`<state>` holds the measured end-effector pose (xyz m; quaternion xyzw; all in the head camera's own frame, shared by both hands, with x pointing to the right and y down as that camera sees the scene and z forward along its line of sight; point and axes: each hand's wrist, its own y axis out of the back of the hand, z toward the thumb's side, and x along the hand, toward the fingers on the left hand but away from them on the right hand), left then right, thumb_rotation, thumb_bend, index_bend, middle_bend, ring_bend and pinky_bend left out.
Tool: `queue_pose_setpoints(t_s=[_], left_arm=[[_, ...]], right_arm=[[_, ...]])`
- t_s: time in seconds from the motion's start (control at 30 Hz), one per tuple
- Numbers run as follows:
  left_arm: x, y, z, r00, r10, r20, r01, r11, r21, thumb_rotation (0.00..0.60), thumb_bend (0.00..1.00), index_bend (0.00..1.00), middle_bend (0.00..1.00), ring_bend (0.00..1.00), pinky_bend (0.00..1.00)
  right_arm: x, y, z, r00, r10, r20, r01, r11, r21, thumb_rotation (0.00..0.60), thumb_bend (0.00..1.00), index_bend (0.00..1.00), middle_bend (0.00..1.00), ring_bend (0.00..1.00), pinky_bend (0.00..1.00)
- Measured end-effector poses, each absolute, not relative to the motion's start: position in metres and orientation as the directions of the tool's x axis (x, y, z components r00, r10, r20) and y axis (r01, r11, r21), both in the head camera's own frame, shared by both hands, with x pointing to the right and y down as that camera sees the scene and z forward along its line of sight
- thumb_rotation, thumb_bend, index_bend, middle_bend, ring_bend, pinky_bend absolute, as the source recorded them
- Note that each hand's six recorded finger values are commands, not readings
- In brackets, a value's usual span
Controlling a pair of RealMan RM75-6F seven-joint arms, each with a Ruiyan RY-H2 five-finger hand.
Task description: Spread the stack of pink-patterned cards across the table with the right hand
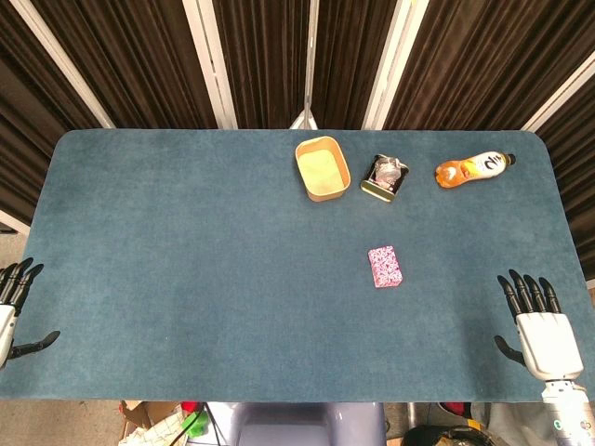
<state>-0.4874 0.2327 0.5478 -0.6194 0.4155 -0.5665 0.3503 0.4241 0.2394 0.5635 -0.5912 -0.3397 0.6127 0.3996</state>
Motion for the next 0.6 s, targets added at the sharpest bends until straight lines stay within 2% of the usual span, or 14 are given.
queue_pose_setpoints(t_s=[0.43,0.6], left_arm=[[-0.488,0.232,0.546,0.013,-0.917,0.400,-0.119,-0.398,-0.909,0.600,0.00,0.00,0.00,0.00,0.00],[-0.489,0.228,0.545,0.012,-0.923,0.385,-0.128,-0.383,-0.915,0.600,0.00,0.00,0.00,0.00,0.00]], right_arm=[[0.419,0.235,0.563,0.022,0.893,-0.450,-0.042,-0.449,-0.893,0.600,0.25,0.00,0.00,0.00,0.00],[0.405,0.224,0.565,0.058,0.887,-0.458,-0.034,-0.456,-0.889,0.600,0.25,0.00,0.00,0.00,0.00]])
